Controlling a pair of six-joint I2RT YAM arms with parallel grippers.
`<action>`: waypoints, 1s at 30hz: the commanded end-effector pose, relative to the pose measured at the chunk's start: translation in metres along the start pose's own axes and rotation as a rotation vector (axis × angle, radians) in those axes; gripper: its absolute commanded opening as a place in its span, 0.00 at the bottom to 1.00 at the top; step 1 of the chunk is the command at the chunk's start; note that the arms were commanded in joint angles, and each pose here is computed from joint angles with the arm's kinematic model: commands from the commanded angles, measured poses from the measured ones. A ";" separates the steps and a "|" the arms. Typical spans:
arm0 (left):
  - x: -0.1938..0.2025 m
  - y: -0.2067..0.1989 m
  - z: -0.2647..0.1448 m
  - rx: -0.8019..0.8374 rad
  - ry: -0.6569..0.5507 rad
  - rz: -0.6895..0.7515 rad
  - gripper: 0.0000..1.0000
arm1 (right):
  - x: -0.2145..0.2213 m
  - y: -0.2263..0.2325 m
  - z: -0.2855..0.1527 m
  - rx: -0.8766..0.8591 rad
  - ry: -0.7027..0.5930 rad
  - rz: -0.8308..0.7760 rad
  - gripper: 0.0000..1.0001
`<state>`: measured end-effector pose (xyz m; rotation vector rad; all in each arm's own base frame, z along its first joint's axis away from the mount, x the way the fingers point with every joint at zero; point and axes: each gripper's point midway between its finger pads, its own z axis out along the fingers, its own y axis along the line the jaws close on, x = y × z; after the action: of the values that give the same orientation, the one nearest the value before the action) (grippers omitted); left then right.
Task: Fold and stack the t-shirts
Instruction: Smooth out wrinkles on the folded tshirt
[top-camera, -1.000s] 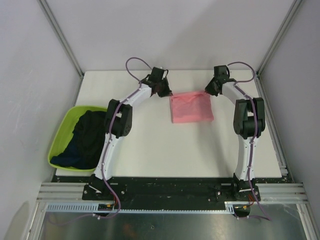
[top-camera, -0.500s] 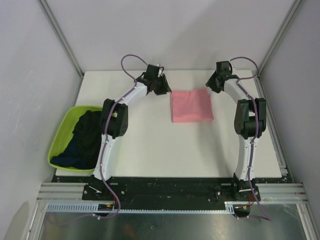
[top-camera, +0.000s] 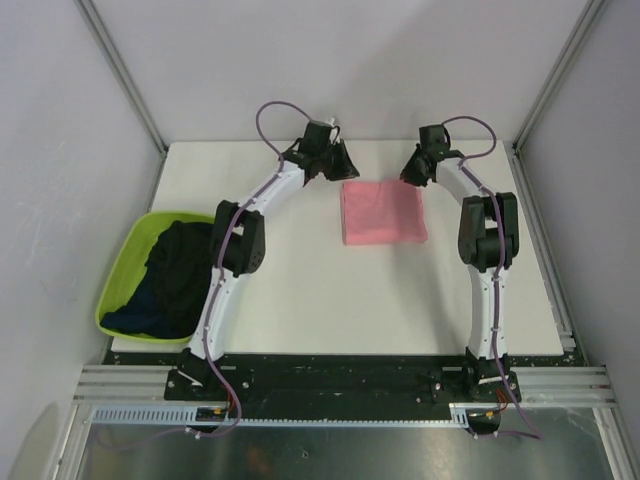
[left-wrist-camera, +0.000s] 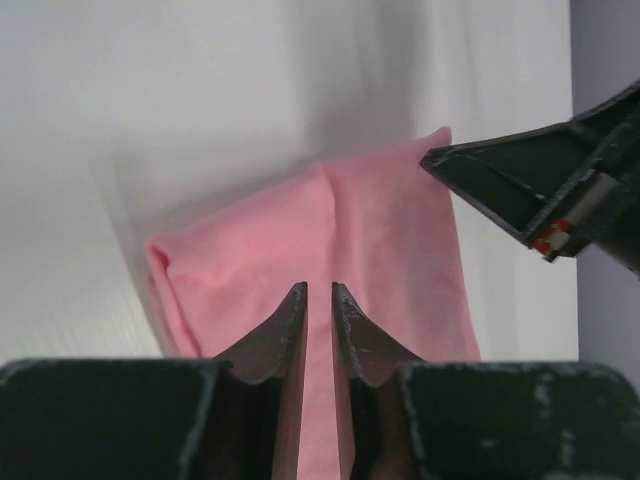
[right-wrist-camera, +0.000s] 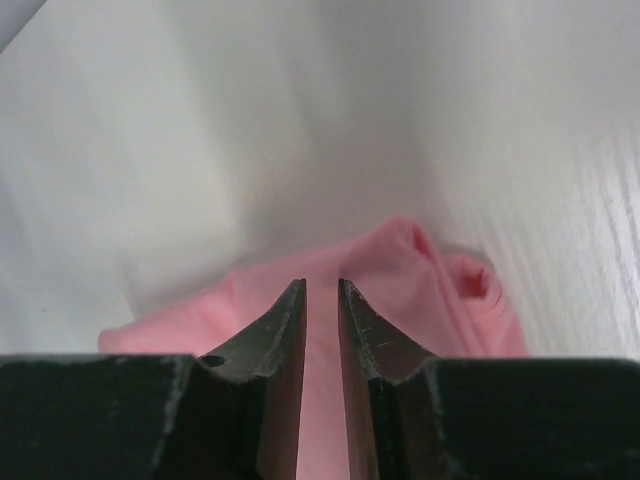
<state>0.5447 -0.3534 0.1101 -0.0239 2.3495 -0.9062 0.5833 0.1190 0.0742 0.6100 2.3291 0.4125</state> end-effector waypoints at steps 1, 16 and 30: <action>-0.005 -0.003 0.019 0.060 0.001 -0.031 0.18 | -0.015 -0.004 0.014 -0.019 0.007 0.022 0.23; 0.015 0.058 0.040 -0.082 0.022 -0.142 0.07 | -0.016 -0.045 0.028 0.025 0.044 0.089 0.22; -0.021 0.035 0.021 -0.007 -0.035 -0.113 0.26 | -0.043 -0.013 -0.046 0.035 0.005 -0.002 0.33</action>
<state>0.5600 -0.3433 0.0353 -0.1841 2.4495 -0.9173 0.5868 0.0697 0.0620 0.7017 2.3965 0.3588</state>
